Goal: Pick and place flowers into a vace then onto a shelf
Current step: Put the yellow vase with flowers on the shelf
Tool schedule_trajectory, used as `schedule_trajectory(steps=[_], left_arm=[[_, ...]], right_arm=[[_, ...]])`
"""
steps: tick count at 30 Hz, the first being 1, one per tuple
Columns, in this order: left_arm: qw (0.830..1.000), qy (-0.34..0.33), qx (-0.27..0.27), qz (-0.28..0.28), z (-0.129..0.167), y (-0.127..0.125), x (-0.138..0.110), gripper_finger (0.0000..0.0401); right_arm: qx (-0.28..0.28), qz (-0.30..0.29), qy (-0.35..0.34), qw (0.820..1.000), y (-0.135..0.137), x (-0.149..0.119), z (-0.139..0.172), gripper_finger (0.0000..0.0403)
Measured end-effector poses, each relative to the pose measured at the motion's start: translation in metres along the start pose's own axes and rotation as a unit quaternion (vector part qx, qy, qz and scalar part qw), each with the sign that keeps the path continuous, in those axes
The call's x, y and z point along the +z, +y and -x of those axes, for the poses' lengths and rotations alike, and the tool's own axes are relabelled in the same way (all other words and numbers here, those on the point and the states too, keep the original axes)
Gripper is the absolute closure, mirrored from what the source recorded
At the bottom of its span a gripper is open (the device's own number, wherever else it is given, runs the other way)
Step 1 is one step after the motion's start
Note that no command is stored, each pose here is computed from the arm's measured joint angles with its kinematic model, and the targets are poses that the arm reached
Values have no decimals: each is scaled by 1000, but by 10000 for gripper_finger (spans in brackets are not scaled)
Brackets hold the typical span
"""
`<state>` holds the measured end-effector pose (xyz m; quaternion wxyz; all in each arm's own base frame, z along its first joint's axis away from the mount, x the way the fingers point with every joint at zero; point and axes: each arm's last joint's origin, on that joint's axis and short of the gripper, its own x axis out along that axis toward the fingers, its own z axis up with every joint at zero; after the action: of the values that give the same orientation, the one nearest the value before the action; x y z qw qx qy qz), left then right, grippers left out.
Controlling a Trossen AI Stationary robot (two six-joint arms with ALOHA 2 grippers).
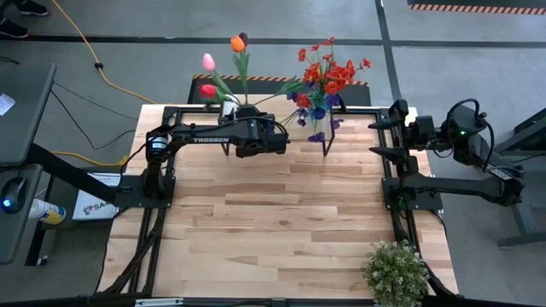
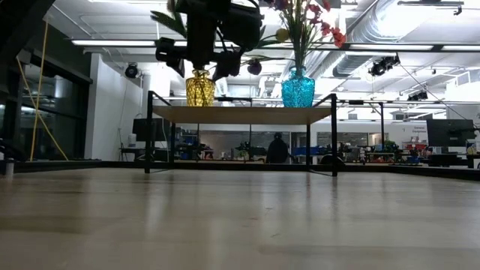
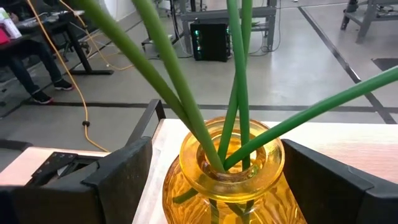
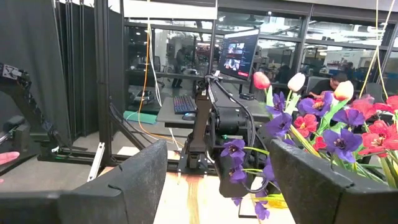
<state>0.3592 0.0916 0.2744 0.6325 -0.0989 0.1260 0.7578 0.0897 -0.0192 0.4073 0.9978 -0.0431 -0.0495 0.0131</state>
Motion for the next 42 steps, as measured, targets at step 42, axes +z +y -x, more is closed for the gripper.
schedule_trajectory(steps=[42], left_arm=[[1000,6,-1,1,0,0,0,8]], right_arm=[[0,-2,0,1000,0,0,0,130]])
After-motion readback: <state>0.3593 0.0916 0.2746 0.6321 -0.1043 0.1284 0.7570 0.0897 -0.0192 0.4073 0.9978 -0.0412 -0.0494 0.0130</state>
